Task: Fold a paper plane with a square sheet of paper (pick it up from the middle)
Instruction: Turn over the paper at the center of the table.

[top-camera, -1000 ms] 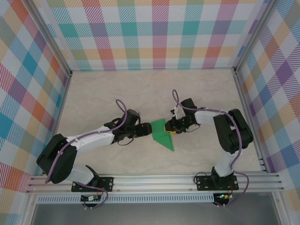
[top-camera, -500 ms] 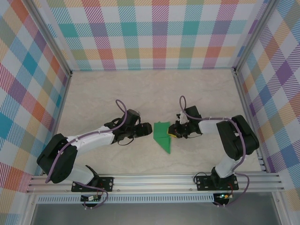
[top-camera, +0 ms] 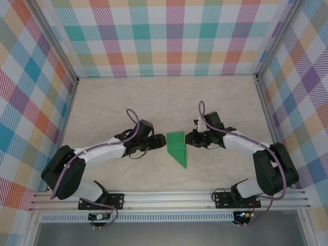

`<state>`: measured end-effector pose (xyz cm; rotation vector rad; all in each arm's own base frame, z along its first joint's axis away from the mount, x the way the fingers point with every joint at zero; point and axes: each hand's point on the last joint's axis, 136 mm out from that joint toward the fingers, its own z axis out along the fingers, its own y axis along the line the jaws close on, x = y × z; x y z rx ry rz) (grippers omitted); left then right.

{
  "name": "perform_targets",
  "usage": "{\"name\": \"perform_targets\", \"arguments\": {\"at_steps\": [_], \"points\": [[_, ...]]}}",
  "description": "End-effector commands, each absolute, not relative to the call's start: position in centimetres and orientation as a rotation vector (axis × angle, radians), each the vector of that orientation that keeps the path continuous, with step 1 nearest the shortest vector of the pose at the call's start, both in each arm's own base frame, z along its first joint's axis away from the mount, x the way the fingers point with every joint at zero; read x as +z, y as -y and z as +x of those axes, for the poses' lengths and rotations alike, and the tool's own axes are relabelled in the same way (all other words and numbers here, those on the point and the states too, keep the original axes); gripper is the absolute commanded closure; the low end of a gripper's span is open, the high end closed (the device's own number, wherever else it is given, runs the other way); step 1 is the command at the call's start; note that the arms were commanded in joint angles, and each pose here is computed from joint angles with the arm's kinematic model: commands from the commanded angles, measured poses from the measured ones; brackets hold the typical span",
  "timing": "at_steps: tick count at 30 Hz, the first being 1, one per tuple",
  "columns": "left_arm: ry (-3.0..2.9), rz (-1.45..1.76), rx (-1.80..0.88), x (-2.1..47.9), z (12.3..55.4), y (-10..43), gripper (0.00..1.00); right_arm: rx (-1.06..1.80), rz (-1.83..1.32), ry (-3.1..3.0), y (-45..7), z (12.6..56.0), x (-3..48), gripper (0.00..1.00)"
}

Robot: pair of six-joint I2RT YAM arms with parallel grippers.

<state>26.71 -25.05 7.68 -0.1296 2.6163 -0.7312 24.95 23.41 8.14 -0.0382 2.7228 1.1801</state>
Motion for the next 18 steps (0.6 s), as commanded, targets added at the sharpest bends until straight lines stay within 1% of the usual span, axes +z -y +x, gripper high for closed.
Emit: {"name": "perform_targets", "arguments": {"at_steps": [1,5,11,18], "points": [[-2.587,-0.138,-0.733,8.4,27.0,25.4,0.25,1.193,-0.116,-2.805,-24.4,22.8,7.7,0.92],[-2.601,-0.143,-0.735,8.0,27.0,25.5,0.25,1.116,-0.152,-2.856,-25.3,22.5,6.8,0.92],[-2.622,-0.132,-0.751,7.6,26.9,26.0,0.25,1.008,-0.129,-2.900,-24.7,23.2,5.2,0.93],[-2.637,-0.109,-0.788,7.5,27.0,26.9,0.25,0.957,-0.087,-2.949,-24.1,23.1,3.0,0.95]]}}
